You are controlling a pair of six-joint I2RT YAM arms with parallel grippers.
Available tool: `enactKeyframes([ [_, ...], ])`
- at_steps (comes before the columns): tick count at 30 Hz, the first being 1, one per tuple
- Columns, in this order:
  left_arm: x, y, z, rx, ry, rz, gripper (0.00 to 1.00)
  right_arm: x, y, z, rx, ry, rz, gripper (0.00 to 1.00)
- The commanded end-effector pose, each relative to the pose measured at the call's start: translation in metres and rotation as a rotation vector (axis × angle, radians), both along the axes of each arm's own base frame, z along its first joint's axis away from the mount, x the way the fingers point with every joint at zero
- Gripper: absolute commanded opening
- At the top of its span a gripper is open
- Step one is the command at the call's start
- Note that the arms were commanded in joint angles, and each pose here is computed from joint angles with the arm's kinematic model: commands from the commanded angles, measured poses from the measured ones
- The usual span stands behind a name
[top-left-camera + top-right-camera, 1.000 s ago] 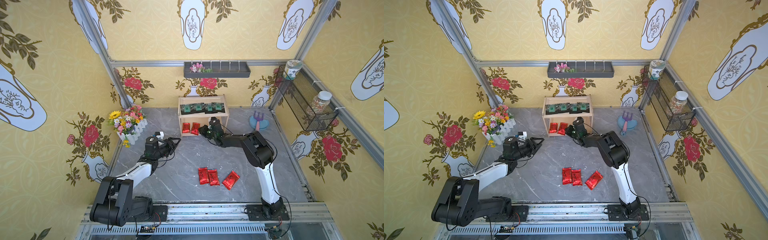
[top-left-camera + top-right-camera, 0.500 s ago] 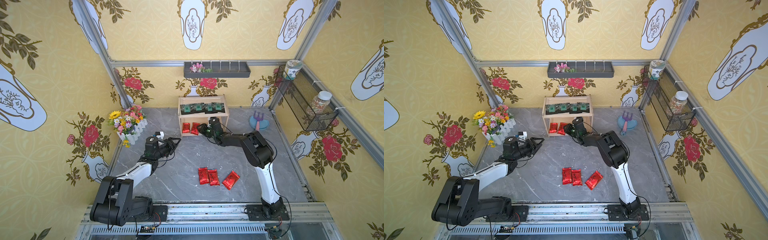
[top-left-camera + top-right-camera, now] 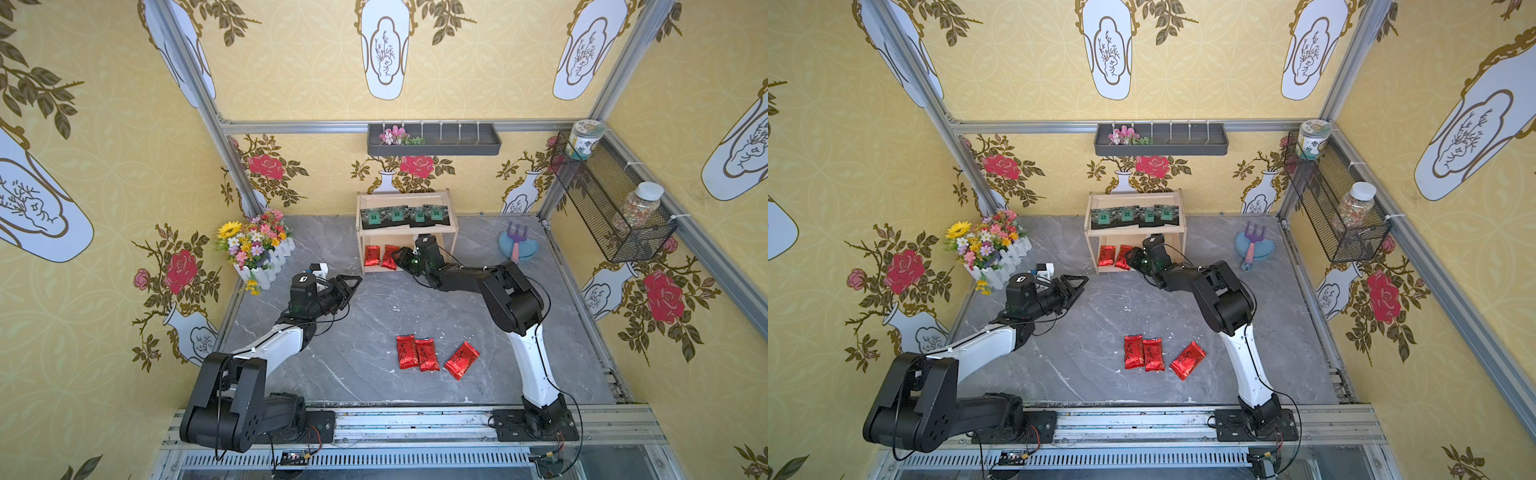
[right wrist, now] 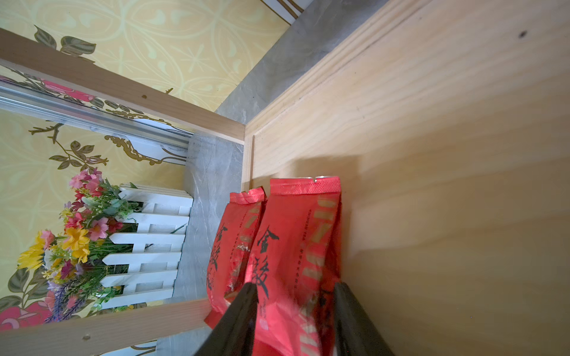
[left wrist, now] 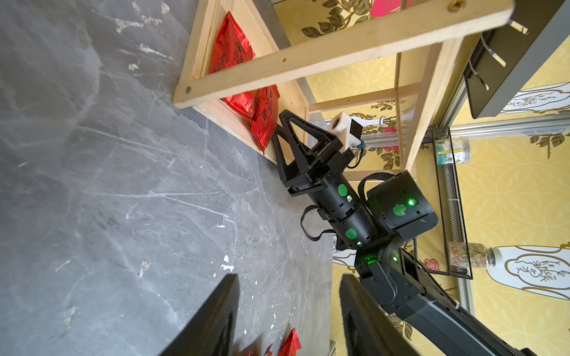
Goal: Place the tea bags on the shelf by color
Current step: Place the tea bag on the shelf.
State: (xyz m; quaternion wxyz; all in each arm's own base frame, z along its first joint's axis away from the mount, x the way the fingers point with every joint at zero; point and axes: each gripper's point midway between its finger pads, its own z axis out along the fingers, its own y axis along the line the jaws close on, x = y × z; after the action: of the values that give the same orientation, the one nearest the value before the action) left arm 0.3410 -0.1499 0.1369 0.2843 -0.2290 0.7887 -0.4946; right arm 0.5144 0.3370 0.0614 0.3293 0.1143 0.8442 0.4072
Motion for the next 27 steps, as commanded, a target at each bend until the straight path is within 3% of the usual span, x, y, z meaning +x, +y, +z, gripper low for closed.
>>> enactKeyframes([
  [1,-0.0016,-0.0011,0.0007,0.003,-0.02,-0.015,0.58,0.0019,0.0038,0.0013,-0.002,-0.014,0.007,0.45],
  [27,-0.0015,-0.0019,0.0006,0.001,-0.019,-0.019,0.58,0.0106,0.0118,-0.0002,-0.007,-0.023,0.029,0.45],
])
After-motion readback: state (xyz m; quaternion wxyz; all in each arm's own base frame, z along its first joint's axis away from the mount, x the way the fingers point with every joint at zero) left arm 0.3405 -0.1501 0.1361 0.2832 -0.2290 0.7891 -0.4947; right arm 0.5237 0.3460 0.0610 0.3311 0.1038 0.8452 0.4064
